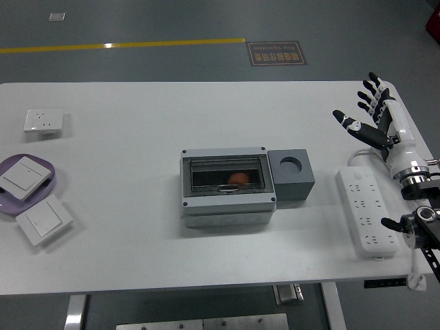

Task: Pick up the cylinder from the cube,place it in the box,flap close box

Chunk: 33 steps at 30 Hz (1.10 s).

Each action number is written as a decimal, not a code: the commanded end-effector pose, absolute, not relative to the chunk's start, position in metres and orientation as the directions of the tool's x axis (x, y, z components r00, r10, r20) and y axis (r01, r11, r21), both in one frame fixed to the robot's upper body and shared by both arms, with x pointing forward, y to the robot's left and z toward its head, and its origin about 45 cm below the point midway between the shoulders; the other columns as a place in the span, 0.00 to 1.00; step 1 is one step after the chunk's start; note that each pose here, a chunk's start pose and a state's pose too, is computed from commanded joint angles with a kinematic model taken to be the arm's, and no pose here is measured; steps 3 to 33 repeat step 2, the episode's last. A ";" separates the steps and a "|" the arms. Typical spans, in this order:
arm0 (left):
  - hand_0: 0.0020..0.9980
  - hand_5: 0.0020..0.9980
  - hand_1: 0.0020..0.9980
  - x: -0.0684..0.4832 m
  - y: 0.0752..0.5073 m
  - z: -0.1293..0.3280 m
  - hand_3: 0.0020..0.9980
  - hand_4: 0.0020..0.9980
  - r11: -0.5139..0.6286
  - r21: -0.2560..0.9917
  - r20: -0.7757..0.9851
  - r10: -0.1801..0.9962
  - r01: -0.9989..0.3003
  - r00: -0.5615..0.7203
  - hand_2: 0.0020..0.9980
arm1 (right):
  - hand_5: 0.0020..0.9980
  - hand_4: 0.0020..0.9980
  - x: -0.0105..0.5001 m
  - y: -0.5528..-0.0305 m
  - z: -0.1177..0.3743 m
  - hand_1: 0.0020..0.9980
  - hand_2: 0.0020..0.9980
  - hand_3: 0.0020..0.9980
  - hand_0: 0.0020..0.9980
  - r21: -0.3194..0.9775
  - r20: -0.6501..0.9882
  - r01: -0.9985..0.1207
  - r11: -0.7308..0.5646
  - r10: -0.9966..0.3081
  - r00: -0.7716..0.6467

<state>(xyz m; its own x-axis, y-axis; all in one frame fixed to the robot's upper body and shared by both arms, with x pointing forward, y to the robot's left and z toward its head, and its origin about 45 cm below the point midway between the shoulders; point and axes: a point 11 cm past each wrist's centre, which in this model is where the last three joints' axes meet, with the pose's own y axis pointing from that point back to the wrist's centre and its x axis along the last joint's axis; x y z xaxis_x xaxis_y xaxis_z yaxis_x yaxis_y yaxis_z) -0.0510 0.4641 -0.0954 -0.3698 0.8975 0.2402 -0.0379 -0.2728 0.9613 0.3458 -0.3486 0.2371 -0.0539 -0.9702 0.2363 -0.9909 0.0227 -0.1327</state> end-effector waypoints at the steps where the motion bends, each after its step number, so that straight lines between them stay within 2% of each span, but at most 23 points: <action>1: 0.62 0.16 0.63 -0.051 0.464 -0.095 0.64 0.70 -0.273 0.961 0.240 0.898 -0.038 -0.370 0.62 | 0.39 0.96 0.346 -0.349 0.238 0.92 1.00 1.00 0.92 -0.137 0.230 -0.990 0.025 -0.972 -0.056; 33: 0.62 0.16 0.63 -0.051 0.464 -0.095 0.64 0.70 -0.273 0.961 0.240 0.898 -0.038 -0.370 0.62 | 0.39 0.96 0.346 -0.350 0.238 0.92 1.00 1.00 0.92 -0.140 0.224 -0.990 0.027 -0.973 -0.058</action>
